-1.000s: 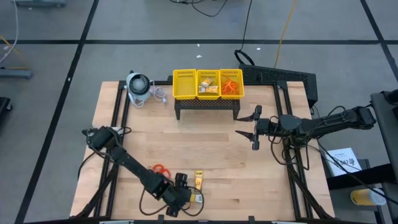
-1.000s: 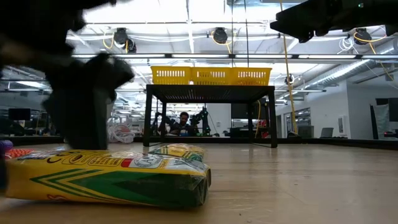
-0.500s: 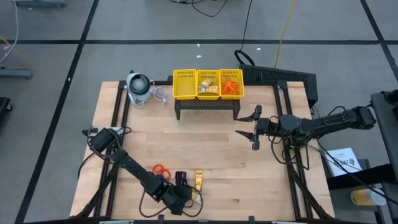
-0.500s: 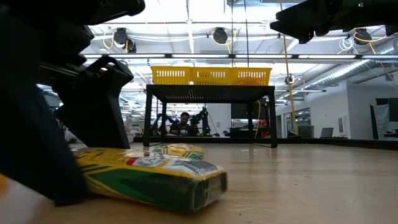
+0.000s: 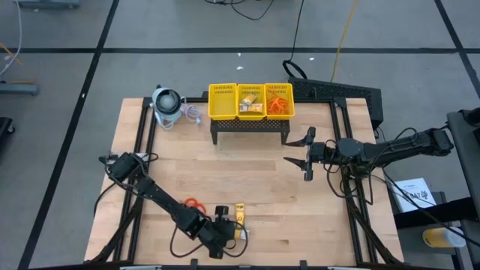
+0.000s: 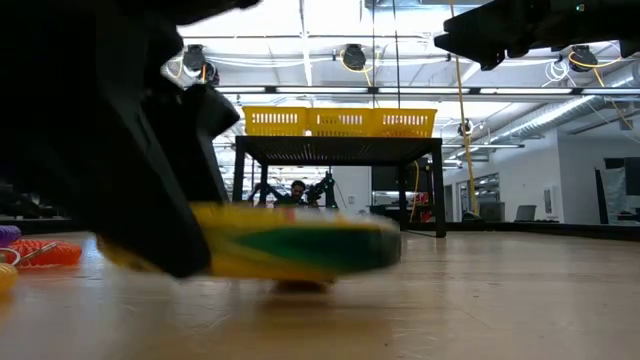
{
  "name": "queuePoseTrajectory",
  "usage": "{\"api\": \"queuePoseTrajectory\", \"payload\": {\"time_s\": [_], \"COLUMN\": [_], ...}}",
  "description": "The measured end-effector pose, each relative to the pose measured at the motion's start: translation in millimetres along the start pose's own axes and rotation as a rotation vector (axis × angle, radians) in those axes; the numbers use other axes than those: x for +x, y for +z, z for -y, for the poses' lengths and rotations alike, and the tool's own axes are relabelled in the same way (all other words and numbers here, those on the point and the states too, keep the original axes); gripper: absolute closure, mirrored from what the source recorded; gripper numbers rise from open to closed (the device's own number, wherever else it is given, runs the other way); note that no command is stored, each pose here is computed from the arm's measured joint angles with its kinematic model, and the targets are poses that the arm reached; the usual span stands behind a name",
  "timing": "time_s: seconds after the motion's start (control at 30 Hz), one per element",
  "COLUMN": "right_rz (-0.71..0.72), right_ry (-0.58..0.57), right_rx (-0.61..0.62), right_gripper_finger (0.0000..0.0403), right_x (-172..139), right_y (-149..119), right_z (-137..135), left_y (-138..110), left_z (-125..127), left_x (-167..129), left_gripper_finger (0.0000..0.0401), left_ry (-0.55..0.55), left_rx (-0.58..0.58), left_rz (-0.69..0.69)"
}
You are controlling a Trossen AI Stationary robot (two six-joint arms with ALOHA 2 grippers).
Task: Pick & Place Office Desk Supplies
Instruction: Put the crayons box into the middle yellow bin on the shelf
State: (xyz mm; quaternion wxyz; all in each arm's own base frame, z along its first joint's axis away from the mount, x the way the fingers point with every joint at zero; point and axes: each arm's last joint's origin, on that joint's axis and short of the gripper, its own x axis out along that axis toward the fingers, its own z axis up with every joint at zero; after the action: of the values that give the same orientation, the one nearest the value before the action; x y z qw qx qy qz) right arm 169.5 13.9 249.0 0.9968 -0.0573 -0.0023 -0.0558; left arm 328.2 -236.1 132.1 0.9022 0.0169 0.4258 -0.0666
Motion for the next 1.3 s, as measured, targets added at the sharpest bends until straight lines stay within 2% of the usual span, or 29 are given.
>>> {"api": "queuePoseTrajectory", "payload": {"time_s": [0.1,0.3,0.4,0.57,0.77,0.97,1.13,1.3], "right_rz": [0.0,-0.001,-0.001,-0.001,-0.001,-0.004,-0.013,-0.016], "right_ry": [0.0,0.0,0.001,0.001,0.0,0.0,0.001,0.001], "right_rx": [0.0,0.0,0.0,0.0,-0.001,-0.001,-0.003,-0.005], "right_gripper_finger": [0.0188,0.0188,0.0188,0.0188,0.0188,0.0188,0.0188,0.0188], "right_x": [0.0,0.1,0.1,0.0,0.0,0.0,0.0,0.0], "right_y": [0.0,-0.1,-0.1,-0.1,-0.2,-0.4,-1.2,-1.5], "right_z": [0.0,0.0,0.0,0.0,0.0,0.0,-0.1,-0.1], "left_y": [6.2,18.2,31.6,49.3,41.1,28.5,37.6,50.8], "left_z": [-4.3,-18.0,-24.3,-35.6,-67.5,-106.8,-136.8,-168.1], "left_x": [-11.6,-45.7,-67.0,-95.1,-97.6,-95.5,-102.5,-113.6], "left_gripper_finger": [0.0267,0.0276,0.0276,0.0276,0.0277,0.0277,0.0277,0.0277], "left_ry": [-0.014,0.035,0.05,0.081,0.068,0.116,0.178,0.213], "left_rx": [0.003,0.036,0.037,0.124,0.121,0.091,0.09,0.029], "left_rz": [-0.01,-0.025,0.048,0.205,0.353,0.53,0.639,0.76]}}
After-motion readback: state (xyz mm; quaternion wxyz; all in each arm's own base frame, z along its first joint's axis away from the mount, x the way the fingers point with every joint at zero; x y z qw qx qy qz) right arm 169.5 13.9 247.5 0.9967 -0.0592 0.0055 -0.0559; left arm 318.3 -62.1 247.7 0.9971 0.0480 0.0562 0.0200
